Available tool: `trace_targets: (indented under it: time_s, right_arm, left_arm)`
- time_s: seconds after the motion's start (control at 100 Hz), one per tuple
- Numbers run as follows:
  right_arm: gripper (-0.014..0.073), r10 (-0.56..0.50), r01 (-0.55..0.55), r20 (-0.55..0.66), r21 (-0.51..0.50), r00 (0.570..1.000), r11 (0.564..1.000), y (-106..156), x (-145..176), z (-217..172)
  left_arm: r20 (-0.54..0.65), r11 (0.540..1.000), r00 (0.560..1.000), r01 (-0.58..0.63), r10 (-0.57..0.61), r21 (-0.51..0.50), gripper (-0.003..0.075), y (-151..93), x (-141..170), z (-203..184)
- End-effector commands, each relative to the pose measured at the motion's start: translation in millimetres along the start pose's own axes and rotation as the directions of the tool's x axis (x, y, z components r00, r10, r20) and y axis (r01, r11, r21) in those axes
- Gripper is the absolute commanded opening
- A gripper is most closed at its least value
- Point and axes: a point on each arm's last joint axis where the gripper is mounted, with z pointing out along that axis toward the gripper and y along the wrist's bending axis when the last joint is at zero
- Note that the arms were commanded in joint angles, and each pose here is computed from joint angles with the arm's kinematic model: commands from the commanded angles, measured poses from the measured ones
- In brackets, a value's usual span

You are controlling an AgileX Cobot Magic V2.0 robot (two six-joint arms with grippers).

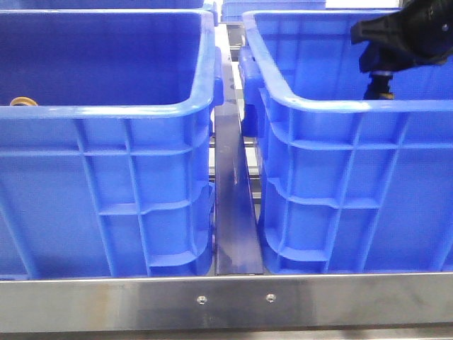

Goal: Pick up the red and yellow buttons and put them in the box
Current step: 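Move the red button with the right gripper into the empty crate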

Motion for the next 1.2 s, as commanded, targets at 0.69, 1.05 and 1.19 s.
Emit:
trace_targets:
  time_s: [0.69,1.05,1.19]
  right_arm:
    - [0.0171,-0.017,0.018,0.014,-0.058,1.000,0.998,3.7,-5.8,21.0]
    - [0.0274,0.001,-0.003,-0.029,-0.095,1.000,0.995,6.4,10.8,21.1]
    - [0.0346,0.007,-0.009,-0.025,-0.107,1.000,0.994,7.5,10.2,20.7]
  left_arm:
    - [0.094,1.000,0.995,0.017,-0.016,-0.015,-0.0019,1.1,-13.8,-3.7]
    - [0.094,1.000,0.995,0.017,-0.016,-0.015,-0.0019,1.1,-13.8,-3.7]
    - [0.094,1.000,0.995,0.017,-0.016,-0.015,-0.0019,1.1,-13.8,-3.7]
